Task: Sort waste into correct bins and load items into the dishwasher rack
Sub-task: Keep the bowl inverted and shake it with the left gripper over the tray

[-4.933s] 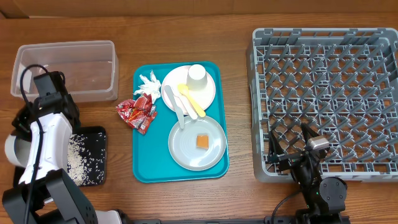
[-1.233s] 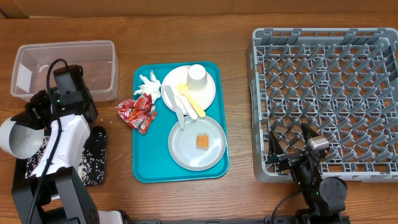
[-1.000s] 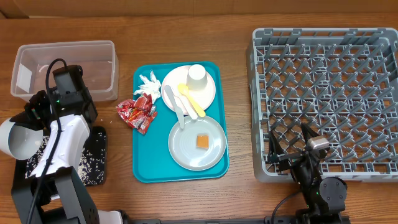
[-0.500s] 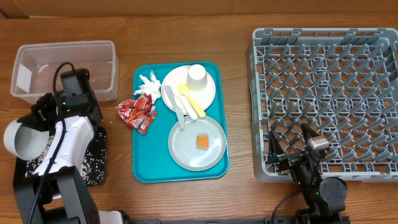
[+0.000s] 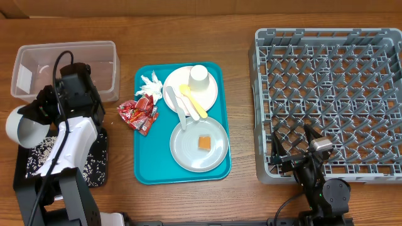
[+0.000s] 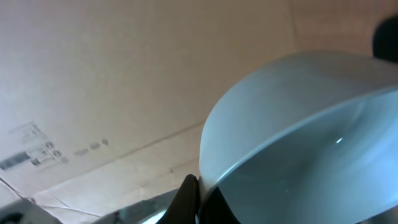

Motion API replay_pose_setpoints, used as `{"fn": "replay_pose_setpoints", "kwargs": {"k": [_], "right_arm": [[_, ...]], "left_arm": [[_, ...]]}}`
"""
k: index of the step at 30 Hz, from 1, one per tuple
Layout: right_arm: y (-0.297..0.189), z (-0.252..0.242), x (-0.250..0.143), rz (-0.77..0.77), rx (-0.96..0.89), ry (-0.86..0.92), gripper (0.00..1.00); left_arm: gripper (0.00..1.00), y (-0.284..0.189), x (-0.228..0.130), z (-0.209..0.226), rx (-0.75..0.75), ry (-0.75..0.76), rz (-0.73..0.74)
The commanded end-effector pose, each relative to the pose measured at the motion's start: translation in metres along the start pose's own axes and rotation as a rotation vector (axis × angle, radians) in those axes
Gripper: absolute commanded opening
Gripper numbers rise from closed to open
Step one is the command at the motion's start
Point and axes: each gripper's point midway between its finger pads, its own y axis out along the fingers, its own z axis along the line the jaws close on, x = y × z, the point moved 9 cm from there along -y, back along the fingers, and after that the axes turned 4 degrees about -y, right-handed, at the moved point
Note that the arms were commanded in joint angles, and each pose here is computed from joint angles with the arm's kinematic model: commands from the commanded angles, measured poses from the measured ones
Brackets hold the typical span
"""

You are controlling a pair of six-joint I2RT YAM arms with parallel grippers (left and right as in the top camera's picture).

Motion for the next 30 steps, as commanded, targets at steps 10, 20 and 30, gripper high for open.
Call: {"fn": "replay_pose_setpoints", "kwargs": {"k": [10,20,30], "right_arm": [[0.0,0.0,-0.002,-0.005,-0.008,-0.004,1.0],[0.0,0.0,-0.002,-0.005,-0.008,-0.004,1.0],[0.0,0.0,-0.002,-0.005,-0.008,-0.004,1.0]], "left_arm": [[0.04,-0.003,0.005,0.026,0.05,-0.431,-0.013],[0.04,0.022,-0.006,0.025,0.044,-0.434,0.061],[0.04,0.056,-0.02,0.024,0.026,-0.469,0.115]]}}
